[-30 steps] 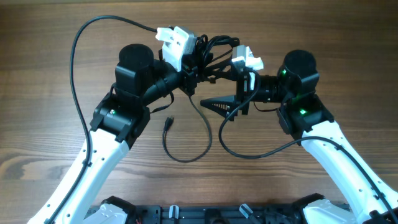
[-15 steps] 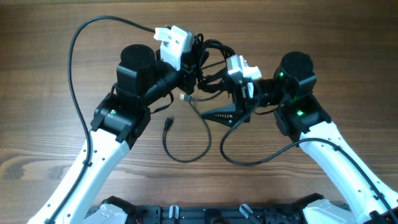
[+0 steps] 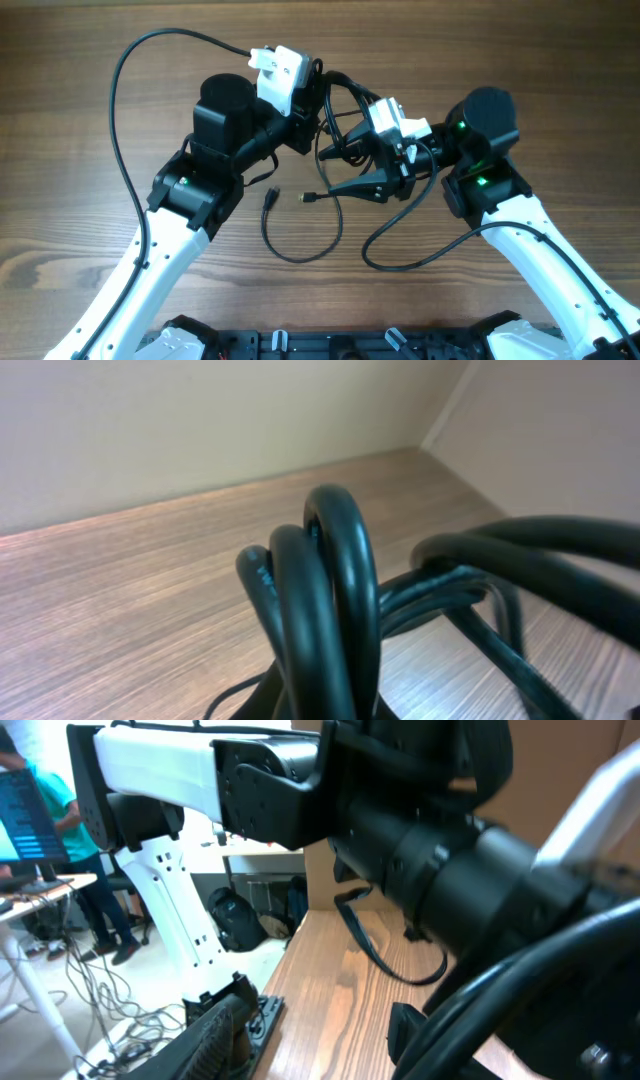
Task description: Untangle cables
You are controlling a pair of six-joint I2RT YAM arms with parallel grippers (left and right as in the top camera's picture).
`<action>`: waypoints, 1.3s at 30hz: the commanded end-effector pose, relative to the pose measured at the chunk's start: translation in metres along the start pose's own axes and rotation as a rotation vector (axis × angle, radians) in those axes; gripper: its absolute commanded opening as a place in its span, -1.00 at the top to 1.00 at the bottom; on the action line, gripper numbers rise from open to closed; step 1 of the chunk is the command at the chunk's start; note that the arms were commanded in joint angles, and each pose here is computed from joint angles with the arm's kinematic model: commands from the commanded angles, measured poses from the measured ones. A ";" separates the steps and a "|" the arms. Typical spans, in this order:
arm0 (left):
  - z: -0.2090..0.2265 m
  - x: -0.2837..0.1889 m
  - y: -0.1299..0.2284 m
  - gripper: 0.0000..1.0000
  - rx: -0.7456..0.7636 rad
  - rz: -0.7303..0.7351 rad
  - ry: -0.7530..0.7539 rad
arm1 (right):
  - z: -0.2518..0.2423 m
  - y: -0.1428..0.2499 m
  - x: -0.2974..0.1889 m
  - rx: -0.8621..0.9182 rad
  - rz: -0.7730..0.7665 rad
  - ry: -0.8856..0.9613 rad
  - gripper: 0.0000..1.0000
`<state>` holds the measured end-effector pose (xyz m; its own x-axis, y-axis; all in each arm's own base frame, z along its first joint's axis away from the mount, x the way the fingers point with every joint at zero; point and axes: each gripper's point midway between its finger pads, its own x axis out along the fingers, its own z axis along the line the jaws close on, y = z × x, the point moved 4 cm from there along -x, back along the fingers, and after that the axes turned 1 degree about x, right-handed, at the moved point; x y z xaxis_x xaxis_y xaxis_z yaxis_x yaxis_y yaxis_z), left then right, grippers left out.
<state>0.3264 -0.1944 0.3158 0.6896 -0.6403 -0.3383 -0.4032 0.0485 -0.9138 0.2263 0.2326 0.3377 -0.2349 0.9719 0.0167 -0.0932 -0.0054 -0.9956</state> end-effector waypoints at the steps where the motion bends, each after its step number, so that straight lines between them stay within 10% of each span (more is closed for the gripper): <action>1: 0.014 -0.003 0.008 0.92 0.095 0.047 -0.089 | 0.016 -0.012 0.002 -0.022 0.005 -0.088 0.00; 10: 0.023 -0.006 0.029 0.92 0.072 0.148 -0.149 | -0.008 -0.048 -0.012 0.048 -0.149 0.138 0.39; 18: 0.056 -0.016 0.026 0.92 -0.240 0.096 -0.302 | -0.038 -0.057 -0.041 0.196 -0.266 0.336 0.60; 29: 0.065 -0.024 0.011 0.92 -0.338 0.023 -0.272 | -0.094 0.001 -0.082 0.649 -0.302 0.713 0.79; 39: 0.034 -0.019 0.010 0.92 0.075 0.069 -0.018 | -0.089 0.007 -0.077 0.628 -0.247 0.672 0.27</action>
<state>0.3372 -0.1473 0.2952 0.7127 -0.5446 -0.4421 -0.5248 0.0043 -0.8512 0.3319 0.1788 0.3149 0.4574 0.8882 -0.0433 -0.6336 0.2913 -0.7167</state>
